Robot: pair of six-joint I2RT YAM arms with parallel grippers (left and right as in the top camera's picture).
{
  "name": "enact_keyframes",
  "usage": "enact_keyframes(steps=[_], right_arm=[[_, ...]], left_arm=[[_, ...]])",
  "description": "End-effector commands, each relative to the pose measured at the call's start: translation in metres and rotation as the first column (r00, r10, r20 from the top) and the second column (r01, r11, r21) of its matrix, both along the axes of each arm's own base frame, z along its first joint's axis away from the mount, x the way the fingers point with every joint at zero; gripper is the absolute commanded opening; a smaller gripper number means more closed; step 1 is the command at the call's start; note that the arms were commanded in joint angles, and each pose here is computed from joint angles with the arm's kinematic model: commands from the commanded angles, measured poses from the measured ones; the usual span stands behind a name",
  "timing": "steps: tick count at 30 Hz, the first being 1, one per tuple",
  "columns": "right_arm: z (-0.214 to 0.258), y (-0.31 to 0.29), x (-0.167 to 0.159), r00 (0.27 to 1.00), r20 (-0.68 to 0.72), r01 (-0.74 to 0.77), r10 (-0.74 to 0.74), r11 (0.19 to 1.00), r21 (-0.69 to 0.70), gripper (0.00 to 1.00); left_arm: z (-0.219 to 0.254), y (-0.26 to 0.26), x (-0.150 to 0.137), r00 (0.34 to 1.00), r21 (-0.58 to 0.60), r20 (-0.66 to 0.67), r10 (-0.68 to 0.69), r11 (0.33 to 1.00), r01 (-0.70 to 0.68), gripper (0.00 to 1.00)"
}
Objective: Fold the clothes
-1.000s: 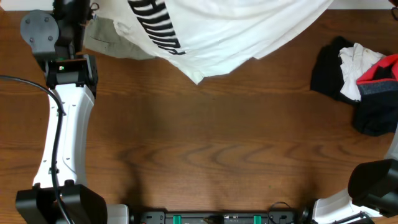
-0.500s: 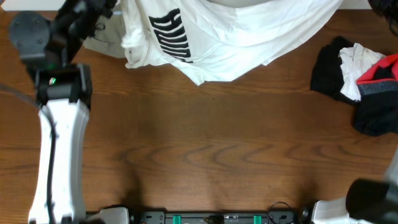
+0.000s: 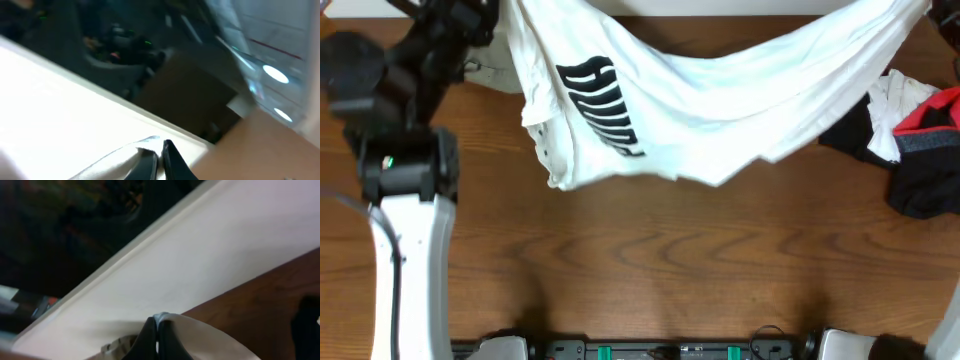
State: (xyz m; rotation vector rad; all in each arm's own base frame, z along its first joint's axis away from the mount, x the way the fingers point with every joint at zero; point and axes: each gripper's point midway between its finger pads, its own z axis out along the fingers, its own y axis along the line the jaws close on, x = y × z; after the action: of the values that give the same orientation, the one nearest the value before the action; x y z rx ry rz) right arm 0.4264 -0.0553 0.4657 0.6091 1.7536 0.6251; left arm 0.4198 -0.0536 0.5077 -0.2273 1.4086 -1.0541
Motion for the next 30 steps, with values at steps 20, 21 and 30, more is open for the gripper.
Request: enact_keyframes(steps=[20, 21, 30], right_arm=[[0.025, 0.031, 0.071, 0.921, 0.243, -0.319, 0.304, 0.948, 0.023, 0.02], [0.020, 0.033, 0.067, 0.927, 0.213, -0.321, 0.309, 0.947, 0.026, 0.02], [-0.091, 0.030, 0.015, 0.922, -0.284, -0.288, 0.265, 0.957, -0.043, 0.02]], left_arm=[[0.071, -0.027, 0.037, 0.924, 0.017, 0.355, -0.140, 0.990, 0.143, 0.06], [0.073, -0.032, 0.030, 0.929, 0.032, 0.331, -0.168, 0.985, 0.167, 0.06], [-0.028, -0.084, -0.016, 0.811, 0.046, -0.208, -0.547, 0.823, 0.567, 0.06]])
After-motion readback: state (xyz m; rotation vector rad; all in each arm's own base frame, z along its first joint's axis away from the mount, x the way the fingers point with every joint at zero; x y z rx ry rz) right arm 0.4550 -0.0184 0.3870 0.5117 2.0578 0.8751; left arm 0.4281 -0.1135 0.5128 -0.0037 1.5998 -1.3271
